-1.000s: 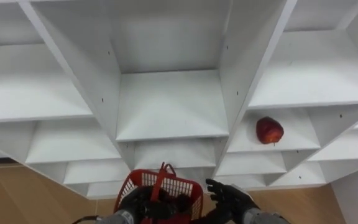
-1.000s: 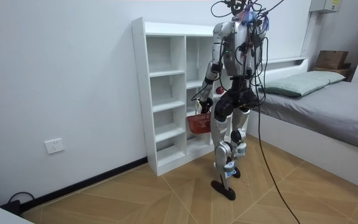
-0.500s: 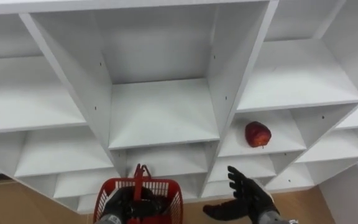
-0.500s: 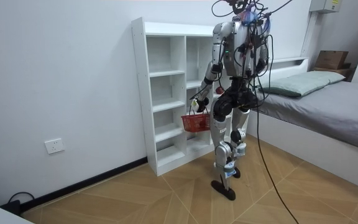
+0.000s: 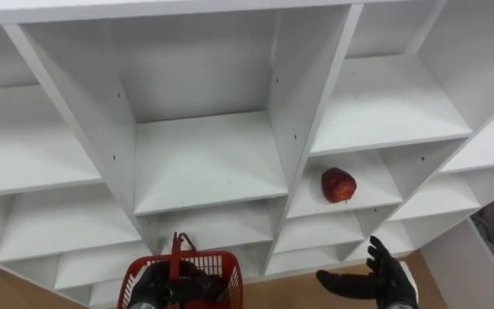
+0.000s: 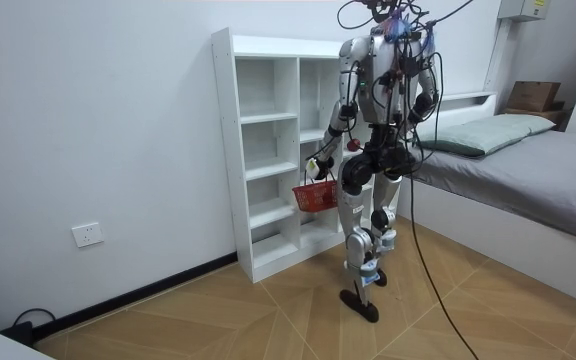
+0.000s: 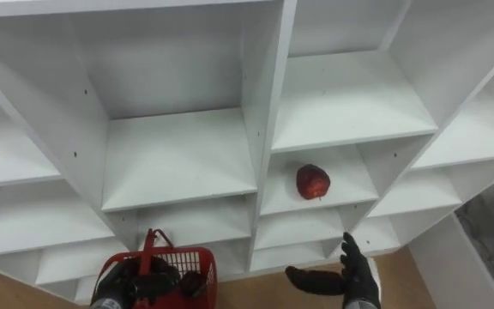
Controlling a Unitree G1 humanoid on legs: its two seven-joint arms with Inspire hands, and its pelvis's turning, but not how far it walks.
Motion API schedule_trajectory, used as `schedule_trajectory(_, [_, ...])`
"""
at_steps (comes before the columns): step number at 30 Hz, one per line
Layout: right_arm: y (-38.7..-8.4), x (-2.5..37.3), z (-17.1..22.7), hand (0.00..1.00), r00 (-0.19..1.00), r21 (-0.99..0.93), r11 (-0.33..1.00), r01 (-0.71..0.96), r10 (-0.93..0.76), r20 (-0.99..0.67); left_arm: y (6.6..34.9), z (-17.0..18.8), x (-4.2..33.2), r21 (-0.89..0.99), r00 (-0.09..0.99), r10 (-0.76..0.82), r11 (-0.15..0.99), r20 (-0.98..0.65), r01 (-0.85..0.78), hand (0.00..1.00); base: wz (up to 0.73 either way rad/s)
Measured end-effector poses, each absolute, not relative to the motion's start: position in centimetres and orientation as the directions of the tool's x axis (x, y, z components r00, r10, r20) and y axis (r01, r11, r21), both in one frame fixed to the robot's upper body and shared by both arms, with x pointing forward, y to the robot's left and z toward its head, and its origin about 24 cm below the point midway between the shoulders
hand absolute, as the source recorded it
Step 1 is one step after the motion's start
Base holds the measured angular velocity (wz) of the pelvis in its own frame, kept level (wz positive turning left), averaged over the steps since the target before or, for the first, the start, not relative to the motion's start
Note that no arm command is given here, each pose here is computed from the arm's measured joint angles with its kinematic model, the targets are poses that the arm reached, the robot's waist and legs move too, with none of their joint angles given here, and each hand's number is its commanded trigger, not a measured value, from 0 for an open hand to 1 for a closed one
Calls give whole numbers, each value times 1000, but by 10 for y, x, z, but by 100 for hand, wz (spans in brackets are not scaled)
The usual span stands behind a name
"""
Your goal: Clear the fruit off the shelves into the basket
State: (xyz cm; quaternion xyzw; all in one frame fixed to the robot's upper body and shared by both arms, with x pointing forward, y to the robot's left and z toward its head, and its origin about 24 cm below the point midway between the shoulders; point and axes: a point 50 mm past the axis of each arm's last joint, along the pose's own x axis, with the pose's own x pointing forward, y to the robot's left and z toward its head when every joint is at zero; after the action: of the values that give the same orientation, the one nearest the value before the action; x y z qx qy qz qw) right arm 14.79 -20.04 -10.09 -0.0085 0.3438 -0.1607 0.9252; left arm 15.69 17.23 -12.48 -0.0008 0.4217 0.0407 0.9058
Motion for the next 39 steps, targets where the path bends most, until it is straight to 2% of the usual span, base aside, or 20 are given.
schedule_trajectory(9, [-204, 156, -86, 0, 710, -206, 893, 400, -444, -546, 175, -127, 151, 40, 625, 72, 997, -777, -65, 100, 0])
schedule_trajectory(21, [-205, 168, -70, 0, 762, -324, 855, 405, -512, -396, 176, -127, 150, 31, 625, 65, 997, -778, -65, 100, 0])
schedule_trajectory(31, [-195, 178, -55, 0, 839, -346, 870, 352, -457, -295, 175, -127, 151, 23, 630, 54, 998, -775, -58, 100, 0])
schedule_trajectory(39, [-187, 179, -56, 0, 866, -335, 897, 289, -394, -308, 174, -127, 151, 24, 630, 53, 998, -775, -55, 100, 0])
